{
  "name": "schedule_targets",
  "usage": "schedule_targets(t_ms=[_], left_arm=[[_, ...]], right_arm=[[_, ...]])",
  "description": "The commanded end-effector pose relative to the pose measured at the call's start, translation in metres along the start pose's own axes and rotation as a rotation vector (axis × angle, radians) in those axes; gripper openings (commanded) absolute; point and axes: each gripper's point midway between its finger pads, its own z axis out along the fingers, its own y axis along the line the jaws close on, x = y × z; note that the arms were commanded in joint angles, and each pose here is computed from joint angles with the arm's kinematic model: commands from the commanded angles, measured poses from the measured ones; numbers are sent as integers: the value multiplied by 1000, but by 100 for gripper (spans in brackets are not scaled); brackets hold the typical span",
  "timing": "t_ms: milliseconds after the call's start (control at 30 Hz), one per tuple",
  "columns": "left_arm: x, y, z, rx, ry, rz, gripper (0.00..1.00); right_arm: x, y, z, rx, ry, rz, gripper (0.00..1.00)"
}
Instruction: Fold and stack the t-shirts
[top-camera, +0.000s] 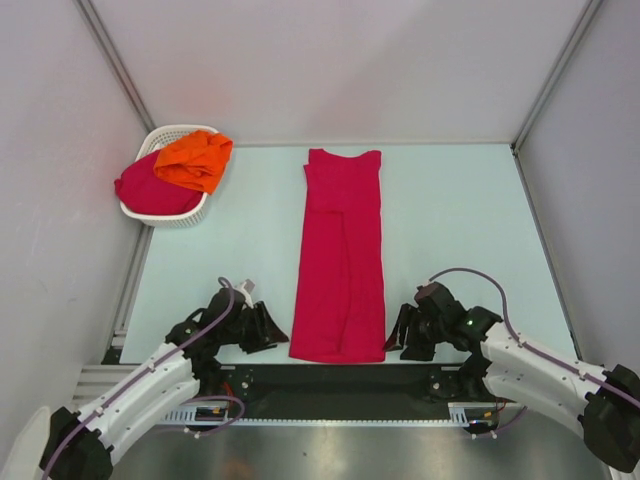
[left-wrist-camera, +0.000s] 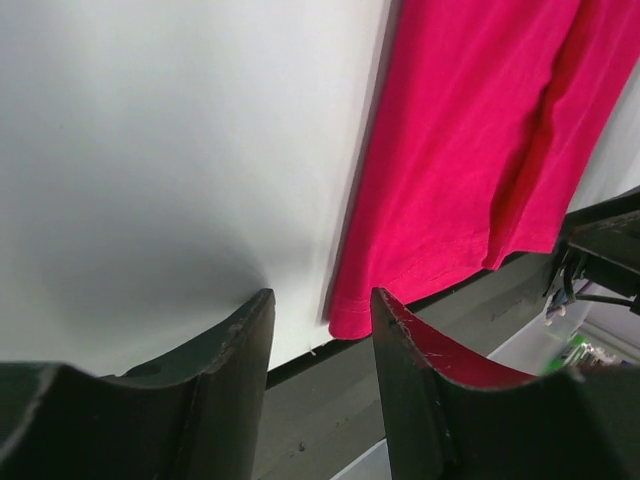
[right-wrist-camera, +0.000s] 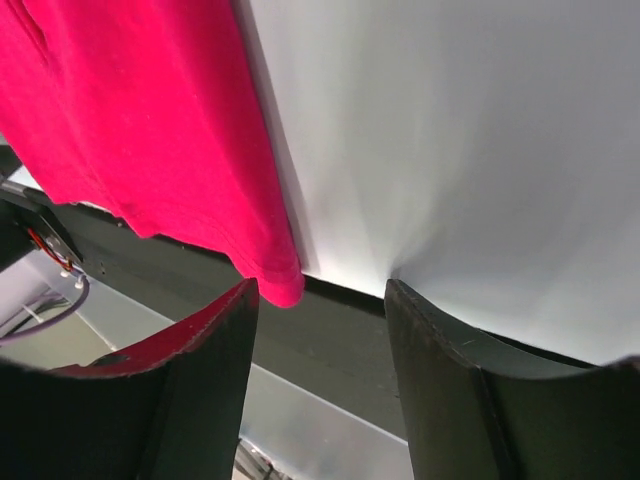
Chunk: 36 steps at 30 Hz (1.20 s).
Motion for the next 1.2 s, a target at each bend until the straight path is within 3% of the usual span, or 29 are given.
schedule_targets(t_ms=[0, 267, 933, 1167], left_arm=[[3, -7, 2, 20, 12, -27, 49], [12, 1, 10, 17, 40, -37, 48], [34, 7, 12, -24, 117, -32, 46], [40, 13, 16, -58, 133, -23, 30]], right_arm=[[-10, 15, 6, -51, -55, 29, 58], [-16, 17, 11, -50, -91, 59, 52], [3, 8, 20, -28, -27, 42, 39], [5, 8, 25, -32, -18, 37, 32]])
